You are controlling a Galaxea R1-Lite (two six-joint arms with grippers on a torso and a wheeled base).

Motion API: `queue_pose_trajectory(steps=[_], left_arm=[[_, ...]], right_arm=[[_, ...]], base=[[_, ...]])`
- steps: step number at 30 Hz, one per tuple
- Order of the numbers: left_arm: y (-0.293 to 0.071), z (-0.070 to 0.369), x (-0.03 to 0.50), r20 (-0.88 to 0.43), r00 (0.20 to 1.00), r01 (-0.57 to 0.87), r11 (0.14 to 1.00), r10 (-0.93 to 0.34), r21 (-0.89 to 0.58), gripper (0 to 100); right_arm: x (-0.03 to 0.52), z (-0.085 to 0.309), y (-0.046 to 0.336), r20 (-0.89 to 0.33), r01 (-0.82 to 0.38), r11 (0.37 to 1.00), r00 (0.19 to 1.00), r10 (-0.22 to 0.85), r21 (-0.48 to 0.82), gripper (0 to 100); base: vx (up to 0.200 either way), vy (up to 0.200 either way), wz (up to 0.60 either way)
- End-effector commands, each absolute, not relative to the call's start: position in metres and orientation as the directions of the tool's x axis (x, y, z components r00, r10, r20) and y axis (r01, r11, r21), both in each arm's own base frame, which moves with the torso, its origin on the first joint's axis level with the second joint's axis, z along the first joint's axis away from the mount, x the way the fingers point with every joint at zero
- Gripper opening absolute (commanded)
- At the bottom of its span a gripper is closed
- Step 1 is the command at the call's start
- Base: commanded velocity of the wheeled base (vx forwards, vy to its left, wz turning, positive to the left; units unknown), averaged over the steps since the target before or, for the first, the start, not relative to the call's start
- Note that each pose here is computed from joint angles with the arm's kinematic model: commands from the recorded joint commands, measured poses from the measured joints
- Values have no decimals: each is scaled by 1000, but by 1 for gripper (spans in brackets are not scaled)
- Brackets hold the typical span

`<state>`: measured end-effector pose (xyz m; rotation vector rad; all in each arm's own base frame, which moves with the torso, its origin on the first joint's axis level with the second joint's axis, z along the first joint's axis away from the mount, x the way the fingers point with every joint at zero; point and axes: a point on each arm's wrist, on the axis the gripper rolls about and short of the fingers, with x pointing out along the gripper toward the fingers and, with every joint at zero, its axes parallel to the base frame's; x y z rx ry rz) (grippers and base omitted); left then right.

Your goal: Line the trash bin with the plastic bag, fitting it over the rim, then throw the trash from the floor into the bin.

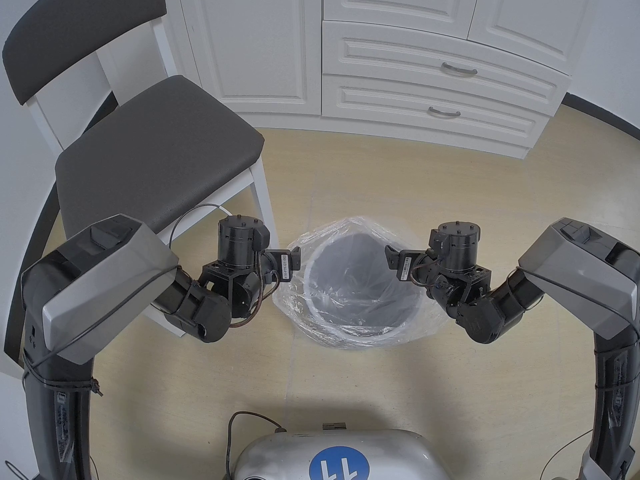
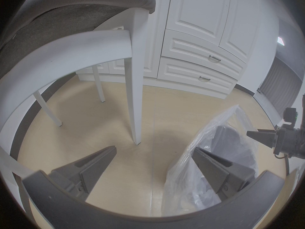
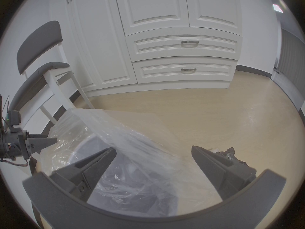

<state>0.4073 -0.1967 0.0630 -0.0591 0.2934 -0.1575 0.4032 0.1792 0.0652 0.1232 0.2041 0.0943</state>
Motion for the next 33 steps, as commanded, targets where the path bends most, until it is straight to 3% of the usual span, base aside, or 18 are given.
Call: queue_pose_trajectory(steps=[1,19,24,33], left_arm=[[-200,54,416,-262,955,120,990,-136,-79,100],[-211,45,433,-128,984,110,986,-126,-122,100],[-216,35,444,-54,990,120,982,-129,-148,100],[-219,17,460,-35,992,114,981,-121,-159,100]], right_arm=[[415,62,178,-178,-58,986,980,87,158,100],[454,54,167,-110,52,974,994,-28,222,100],[470,54,165,-73,63,952,996,-42,301,100],[490,42,158,-106,100,929,992,-66,355,100]], base=[[0,0,0],[0,0,0],[0,0,0],[0,0,0]])
